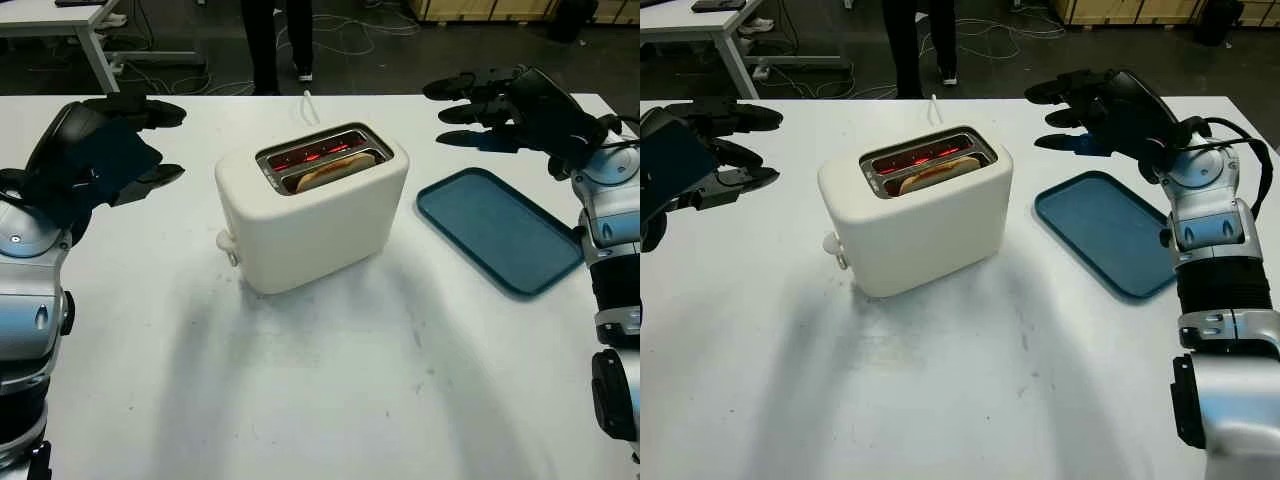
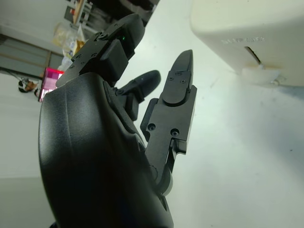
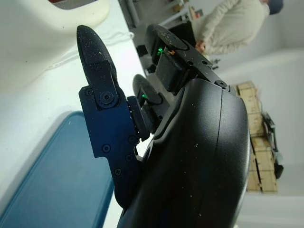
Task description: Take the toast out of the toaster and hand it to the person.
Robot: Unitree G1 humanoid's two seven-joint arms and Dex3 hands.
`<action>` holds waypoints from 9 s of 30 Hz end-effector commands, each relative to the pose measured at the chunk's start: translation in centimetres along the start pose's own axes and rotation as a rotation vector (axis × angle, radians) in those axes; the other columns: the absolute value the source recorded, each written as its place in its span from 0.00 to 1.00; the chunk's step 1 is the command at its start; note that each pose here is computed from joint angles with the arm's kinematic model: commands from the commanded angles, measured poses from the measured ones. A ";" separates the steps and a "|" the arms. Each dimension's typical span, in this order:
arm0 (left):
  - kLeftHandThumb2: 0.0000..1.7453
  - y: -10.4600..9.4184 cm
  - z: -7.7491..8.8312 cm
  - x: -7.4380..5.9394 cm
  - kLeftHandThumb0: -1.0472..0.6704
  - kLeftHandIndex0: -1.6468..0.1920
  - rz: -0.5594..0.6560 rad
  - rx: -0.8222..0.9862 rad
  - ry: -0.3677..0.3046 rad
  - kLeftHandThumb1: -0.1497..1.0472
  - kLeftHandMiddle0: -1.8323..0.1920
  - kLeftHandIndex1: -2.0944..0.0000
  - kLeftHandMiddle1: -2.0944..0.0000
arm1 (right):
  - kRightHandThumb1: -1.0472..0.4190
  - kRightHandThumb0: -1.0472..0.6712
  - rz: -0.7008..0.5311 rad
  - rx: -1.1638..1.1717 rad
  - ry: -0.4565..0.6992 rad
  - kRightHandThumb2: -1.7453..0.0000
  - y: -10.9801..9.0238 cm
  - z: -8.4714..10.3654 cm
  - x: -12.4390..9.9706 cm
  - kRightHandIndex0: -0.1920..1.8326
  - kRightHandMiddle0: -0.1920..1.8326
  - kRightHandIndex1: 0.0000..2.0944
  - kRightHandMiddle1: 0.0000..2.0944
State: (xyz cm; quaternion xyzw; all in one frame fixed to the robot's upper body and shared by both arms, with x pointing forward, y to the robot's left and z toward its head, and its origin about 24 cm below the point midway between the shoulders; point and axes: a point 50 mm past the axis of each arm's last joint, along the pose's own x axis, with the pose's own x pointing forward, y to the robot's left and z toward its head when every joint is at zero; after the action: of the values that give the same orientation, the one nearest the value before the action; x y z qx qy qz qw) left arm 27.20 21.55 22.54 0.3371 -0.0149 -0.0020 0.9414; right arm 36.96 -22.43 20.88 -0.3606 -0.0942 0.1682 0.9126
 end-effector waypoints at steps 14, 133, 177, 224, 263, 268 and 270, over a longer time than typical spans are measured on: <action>0.05 0.0 -0.2 -0.1 0.52 0.61 0.005 -0.005 -0.003 0.89 0.77 0.86 0.50 | 0.11 0.25 0.018 0.012 -0.016 1.00 0.5 0.0 0.1 0.46 0.42 0.01 0.00; 0.08 -0.6 -0.2 0.5 0.55 0.64 -0.014 -0.067 -0.014 0.89 0.80 0.83 0.48 | 0.30 0.33 0.109 -0.400 -0.477 1.00 5.5 9.3 4.2 0.27 0.46 0.43 0.06; 0.08 -1.1 -0.6 0.5 0.57 0.65 -0.022 -0.061 -0.020 0.89 0.80 0.79 0.47 | 0.21 0.39 0.309 -0.399 -0.340 1.00 7.9 7.2 5.4 0.62 0.55 0.75 0.74; 0.09 -1.3 -1.3 0.6 0.53 0.68 -0.019 -0.084 -0.009 0.89 0.82 0.74 0.44 | 0.09 0.38 -0.533 0.216 0.082 0.77 -5.8 1.6 4.2 0.54 0.43 0.83 0.83; 0.09 -1.3 -1.9 0.6 0.52 0.72 -0.016 -0.108 -0.006 0.88 0.83 0.69 0.43 | 0.09 0.46 -0.547 0.408 0.372 0.78 1.6 -3.6 4.7 0.49 0.31 0.83 0.83; 0.09 -1.3 -2.0 0.7 0.50 0.72 -0.014 -0.107 -0.008 0.87 0.83 0.68 0.42 | 0.09 0.44 -0.548 0.411 0.369 0.78 1.7 -3.8 4.6 0.50 0.33 0.83 0.83; 0.09 -1.3 -2.0 0.7 0.50 0.72 -0.018 -0.100 -0.012 0.88 0.83 0.68 0.42 | 0.09 0.45 -0.549 0.417 0.366 0.78 1.7 -3.8 4.6 0.50 0.34 0.83 0.83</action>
State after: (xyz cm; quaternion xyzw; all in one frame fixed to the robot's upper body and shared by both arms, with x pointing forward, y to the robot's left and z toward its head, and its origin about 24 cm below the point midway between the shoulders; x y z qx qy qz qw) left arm 27.92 21.79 20.13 0.2887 -0.0097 -0.0136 0.9573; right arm 42.04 -21.78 17.58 -0.1579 0.0110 -0.1325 0.9785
